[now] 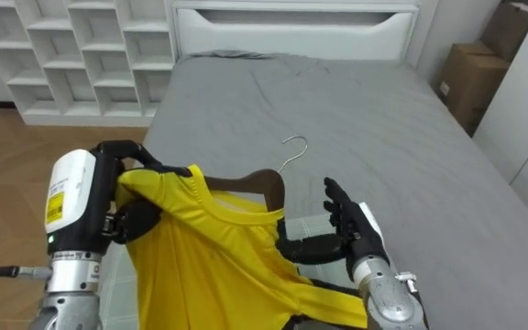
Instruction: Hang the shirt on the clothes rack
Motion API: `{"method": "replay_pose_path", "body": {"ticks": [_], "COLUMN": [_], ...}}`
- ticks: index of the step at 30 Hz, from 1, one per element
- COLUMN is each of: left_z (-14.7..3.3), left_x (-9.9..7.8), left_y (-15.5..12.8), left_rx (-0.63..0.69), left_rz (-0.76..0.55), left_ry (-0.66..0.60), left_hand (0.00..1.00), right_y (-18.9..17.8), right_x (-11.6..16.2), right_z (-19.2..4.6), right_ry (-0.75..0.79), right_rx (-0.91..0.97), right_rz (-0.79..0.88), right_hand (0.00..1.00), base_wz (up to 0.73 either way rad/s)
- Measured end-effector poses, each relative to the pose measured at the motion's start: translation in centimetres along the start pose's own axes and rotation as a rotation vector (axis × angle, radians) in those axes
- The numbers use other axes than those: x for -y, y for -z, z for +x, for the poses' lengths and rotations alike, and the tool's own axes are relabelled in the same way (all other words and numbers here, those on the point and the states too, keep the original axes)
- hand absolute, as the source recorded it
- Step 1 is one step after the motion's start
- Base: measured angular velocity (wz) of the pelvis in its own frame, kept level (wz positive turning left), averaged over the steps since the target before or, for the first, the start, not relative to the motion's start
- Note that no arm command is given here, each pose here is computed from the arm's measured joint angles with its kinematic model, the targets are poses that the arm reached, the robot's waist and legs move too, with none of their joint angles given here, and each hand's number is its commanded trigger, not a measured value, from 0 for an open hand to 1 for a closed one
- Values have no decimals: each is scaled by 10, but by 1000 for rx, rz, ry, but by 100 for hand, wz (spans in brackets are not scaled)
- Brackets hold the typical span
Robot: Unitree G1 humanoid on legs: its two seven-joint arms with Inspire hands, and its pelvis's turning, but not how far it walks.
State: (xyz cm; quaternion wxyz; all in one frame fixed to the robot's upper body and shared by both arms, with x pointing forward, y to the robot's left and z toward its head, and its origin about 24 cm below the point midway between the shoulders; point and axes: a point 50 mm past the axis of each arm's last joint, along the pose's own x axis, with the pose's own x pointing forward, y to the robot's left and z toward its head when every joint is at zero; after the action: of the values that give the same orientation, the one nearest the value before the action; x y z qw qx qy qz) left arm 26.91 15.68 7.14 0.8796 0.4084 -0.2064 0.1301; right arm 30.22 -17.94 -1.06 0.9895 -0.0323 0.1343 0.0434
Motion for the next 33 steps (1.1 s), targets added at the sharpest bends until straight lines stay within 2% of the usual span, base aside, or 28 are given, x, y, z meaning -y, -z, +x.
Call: {"method": "replay_pose_path", "body": {"ticks": [3, 13, 20, 31, 32, 33], "left_z": [7, 5, 5, 5, 5, 5], "left_x": [1, 7, 8, 9, 9, 9], "left_y": [-7, -12, -13, -14, -14, -14], "left_rx": [21, 26, 32, 24, 25, 25], "left_rz": [-13, -22, -24, -39, -39, -38], "left_ry": [-16, 18, 26, 34, 33, 33], "left_hand": [100, 100, 100, 100, 100, 100], "right_y": [4, -5, 1, 2, 2, 1], "right_x": [-1, -16, -21, -22, -22, -22], "right_z": [0, 8, 6, 6, 7, 8], "right_ry": [-32, -145, -211, -225, -224, -225], "right_rx": [-17, -17, -45, -54, -53, -54], "right_rz": [0, -32, -47, -15, -8, -9], "right_hand": [0, 0, 0, 0, 17, 40], "base_wz": [0, 5, 5, 2, 5, 4]}}
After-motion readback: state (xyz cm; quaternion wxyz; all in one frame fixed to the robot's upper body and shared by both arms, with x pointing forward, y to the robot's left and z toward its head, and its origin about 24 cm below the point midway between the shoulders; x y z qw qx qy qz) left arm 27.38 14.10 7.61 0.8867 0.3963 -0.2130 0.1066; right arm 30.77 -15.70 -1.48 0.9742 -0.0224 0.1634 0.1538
